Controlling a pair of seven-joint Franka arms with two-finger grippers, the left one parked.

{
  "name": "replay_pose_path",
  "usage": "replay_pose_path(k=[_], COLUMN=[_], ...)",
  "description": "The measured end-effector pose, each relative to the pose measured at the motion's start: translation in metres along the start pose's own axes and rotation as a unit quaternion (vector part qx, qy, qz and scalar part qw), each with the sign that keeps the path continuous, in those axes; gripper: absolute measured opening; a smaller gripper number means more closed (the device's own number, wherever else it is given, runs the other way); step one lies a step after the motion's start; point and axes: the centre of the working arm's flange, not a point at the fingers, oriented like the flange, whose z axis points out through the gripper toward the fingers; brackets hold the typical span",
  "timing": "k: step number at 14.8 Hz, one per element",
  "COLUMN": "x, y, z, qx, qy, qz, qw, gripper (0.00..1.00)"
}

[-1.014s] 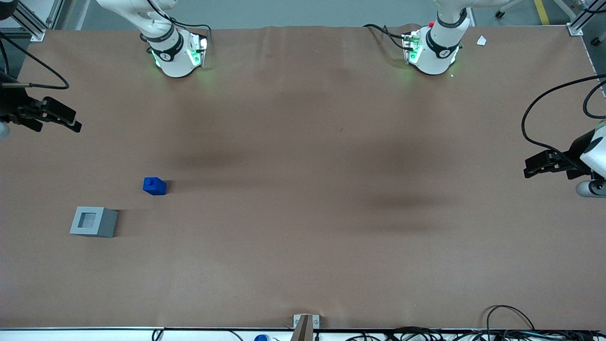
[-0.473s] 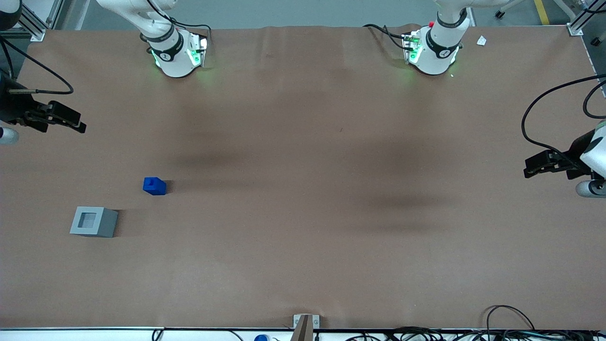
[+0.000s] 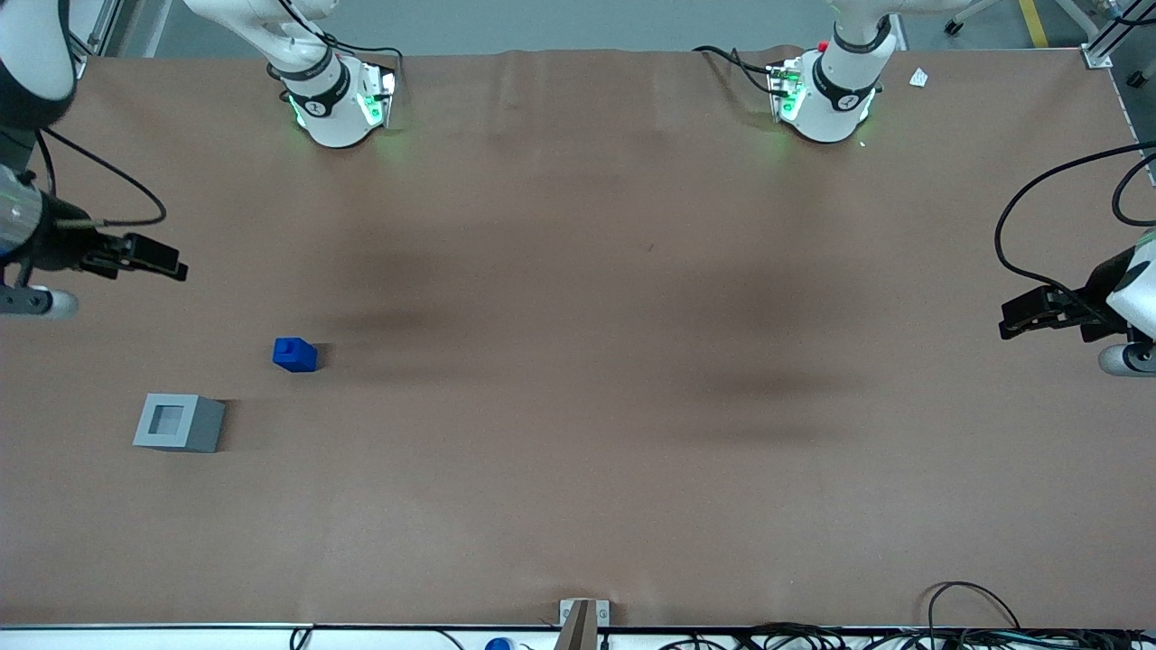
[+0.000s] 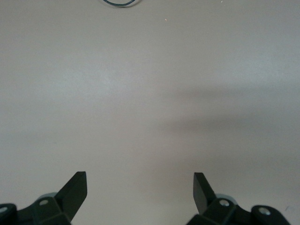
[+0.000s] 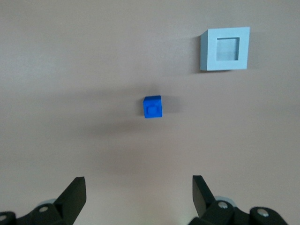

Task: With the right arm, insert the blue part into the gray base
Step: 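Lower the open right gripper around the blue block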

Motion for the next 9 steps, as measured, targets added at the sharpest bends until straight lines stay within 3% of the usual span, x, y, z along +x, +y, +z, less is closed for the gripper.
replay_pose_path(k=[9], x=[0.058], y=[0.006], z=[0.170], qx=[-0.007], qy=[-0.012], qz=[0.007], qw=[0.9999], gripper=[1.00])
